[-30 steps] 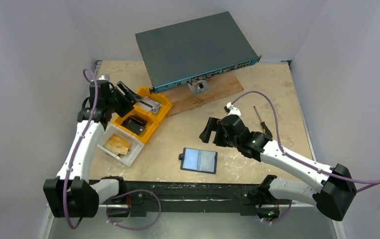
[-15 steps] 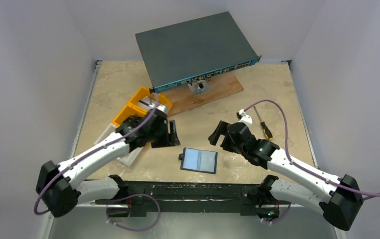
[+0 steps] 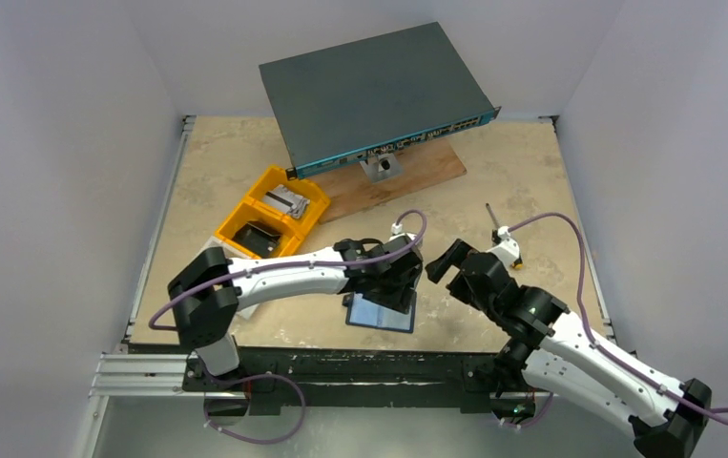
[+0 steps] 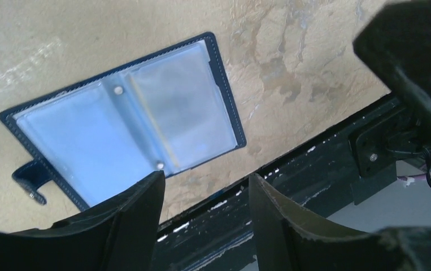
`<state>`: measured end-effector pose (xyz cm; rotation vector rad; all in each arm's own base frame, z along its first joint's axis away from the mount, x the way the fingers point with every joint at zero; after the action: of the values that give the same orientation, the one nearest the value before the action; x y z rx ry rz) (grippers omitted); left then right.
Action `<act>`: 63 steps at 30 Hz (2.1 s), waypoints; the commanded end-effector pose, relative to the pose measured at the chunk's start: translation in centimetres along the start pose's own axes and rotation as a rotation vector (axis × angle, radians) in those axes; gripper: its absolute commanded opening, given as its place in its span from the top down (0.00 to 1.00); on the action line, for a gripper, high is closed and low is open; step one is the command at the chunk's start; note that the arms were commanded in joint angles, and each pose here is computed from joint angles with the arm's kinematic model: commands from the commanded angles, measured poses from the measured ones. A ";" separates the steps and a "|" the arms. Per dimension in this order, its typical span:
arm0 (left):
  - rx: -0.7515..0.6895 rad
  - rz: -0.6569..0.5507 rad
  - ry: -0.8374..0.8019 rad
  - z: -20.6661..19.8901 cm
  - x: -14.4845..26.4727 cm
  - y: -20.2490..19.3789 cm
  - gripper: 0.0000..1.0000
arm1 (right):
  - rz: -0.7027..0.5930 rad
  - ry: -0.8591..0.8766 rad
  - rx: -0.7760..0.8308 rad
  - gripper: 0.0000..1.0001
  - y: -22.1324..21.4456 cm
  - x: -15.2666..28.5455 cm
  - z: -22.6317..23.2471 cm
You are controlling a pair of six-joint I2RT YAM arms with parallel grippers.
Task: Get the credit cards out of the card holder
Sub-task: Remove the credit card from the card holder.
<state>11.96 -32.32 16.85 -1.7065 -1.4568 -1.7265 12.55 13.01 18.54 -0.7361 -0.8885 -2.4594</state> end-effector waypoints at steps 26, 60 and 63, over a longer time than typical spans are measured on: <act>-0.132 0.238 0.240 0.4 -9.3 -2.7 0.75 | -0.059 -0.089 -0.093 0.04 0.7 1.3 -2.2; 0.185 -0.009 -0.360 3.4 -3.4 0.2 1.00 | 0.364 0.148 0.117 0.41 -6.4 -6.7 1.8; 0.183 -0.007 -0.360 3.5 -3.3 0.0 0.98 | 0.385 0.157 0.104 0.41 -6.8 -7.2 2.0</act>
<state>14.57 -30.41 11.22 -1.9166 -1.6027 -1.2999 14.03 19.06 11.21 -0.7192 -0.7927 -2.0680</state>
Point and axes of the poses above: each gripper's point midway between its finger pads, its own x axis back along the fingers, its own z axis along the line the jaws close on, y = z × x, the point moved 9 cm from there along x, back along the fingers, and after that the axes turned 10 degrees about -x, right-handed, at the moved point
